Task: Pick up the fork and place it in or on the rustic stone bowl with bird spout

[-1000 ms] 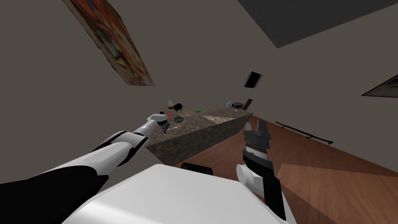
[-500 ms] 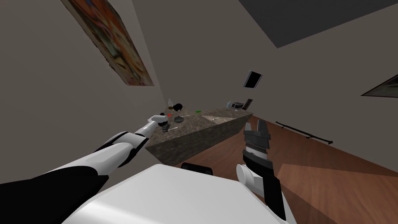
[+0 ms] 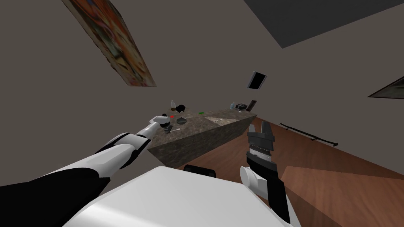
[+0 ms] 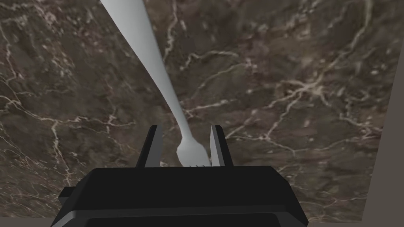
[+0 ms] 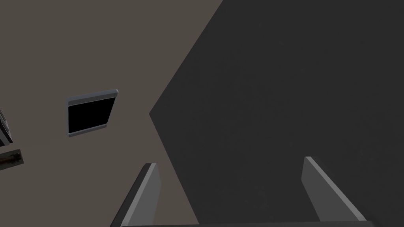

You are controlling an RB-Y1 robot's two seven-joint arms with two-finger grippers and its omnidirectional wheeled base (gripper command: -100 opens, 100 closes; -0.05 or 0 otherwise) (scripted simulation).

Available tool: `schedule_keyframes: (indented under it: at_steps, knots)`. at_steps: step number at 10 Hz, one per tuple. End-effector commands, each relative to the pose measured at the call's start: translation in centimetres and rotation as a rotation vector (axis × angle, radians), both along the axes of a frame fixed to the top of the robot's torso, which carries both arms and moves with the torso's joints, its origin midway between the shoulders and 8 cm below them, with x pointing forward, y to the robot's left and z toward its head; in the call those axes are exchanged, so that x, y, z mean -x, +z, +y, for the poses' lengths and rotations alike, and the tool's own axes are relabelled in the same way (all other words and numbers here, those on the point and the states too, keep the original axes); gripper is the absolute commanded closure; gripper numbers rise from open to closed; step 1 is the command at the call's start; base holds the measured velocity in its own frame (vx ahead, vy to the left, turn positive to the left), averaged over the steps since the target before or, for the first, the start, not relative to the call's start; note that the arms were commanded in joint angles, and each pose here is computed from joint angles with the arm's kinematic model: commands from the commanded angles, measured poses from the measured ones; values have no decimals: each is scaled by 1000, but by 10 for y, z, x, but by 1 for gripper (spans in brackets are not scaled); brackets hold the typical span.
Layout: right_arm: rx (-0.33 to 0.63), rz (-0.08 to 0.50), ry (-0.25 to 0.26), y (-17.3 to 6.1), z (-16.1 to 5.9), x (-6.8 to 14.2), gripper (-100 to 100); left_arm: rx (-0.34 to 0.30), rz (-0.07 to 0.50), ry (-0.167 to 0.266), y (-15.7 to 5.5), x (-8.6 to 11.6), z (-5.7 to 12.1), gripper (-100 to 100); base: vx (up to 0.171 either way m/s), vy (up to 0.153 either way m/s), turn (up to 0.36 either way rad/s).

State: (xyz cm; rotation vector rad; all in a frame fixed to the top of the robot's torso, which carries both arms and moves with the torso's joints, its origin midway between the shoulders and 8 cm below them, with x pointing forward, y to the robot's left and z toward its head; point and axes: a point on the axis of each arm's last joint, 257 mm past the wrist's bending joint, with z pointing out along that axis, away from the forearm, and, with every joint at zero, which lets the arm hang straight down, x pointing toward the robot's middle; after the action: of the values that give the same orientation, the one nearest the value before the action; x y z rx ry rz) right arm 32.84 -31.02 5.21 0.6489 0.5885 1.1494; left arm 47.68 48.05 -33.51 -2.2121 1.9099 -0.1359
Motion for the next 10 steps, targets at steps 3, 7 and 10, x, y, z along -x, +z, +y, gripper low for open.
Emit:
schedule_keyframes:
  at_steps: [3, 7, 10]
  knots:
    - [0, 0, 0, 0, 0, 0, 0, -1, 1, -3, 10, -1, 2, 0, -14, -17, 11]
    - [0, 0, 0, 0, 0, 0, 0, -46, -27, 85, 67, -3, 49, 100, -38, -20, -91]
    - [0, 0, 0, 0, 0, 0, 0, -47, -28, 135, 100, 2, 69, 100, 47, -1, -164]
